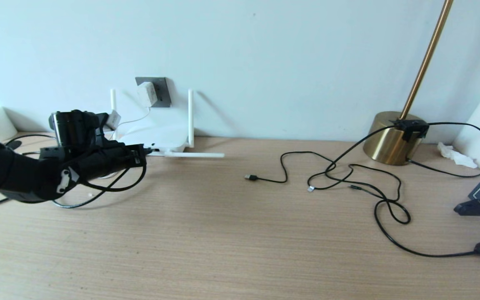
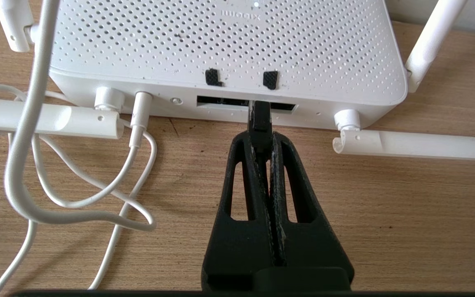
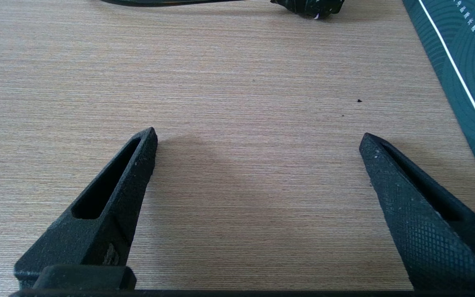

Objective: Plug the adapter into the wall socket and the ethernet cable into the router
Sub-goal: Plug cable into router interface

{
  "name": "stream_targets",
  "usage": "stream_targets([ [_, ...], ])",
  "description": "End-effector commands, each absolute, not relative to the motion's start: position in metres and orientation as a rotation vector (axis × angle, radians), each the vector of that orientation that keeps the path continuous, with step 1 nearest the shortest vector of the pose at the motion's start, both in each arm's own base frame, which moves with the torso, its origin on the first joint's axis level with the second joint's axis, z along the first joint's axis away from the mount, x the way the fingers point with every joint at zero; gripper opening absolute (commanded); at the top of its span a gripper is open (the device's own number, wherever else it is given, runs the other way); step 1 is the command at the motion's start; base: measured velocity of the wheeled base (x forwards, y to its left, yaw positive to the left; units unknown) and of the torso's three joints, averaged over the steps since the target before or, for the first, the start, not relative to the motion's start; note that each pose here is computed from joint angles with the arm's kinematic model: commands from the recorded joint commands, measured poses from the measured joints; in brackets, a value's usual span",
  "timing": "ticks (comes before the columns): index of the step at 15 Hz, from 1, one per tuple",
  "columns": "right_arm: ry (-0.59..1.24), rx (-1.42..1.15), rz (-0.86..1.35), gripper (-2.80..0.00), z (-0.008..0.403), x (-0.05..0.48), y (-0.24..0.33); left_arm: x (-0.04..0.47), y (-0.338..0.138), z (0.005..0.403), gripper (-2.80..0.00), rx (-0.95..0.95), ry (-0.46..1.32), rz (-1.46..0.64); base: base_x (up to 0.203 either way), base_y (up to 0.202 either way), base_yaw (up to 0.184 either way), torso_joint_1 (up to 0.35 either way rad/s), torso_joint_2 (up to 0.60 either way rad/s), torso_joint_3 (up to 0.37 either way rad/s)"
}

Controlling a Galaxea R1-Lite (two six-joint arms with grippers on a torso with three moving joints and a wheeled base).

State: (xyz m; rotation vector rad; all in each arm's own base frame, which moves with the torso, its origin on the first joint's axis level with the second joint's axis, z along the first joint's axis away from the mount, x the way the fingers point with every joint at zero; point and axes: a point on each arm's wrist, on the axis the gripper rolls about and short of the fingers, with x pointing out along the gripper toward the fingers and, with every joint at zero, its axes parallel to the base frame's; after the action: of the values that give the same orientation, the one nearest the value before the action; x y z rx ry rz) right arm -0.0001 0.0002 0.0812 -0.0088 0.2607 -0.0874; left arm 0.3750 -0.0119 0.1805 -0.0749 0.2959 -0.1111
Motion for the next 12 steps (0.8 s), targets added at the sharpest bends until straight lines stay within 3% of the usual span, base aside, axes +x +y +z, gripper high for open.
stream_targets([
  [1,0.268,-0.008,-0.087,0.00,0.0791,-0.0001,0.0002,0.3773,-0.0120,0.1823,-2.80,-0.075,0.286,-0.113,0.000,0.000,0.000,0.000,0.00,0.000],
  [12,0.266,-0.003,-0.088,0.00,0.0788,-0.0002,0.0002,0.3815,-0.0121,0.1785,-2.80,-0.075,0.294,-0.111,0.000,0.000,0.000,0.000,0.00,0.000],
])
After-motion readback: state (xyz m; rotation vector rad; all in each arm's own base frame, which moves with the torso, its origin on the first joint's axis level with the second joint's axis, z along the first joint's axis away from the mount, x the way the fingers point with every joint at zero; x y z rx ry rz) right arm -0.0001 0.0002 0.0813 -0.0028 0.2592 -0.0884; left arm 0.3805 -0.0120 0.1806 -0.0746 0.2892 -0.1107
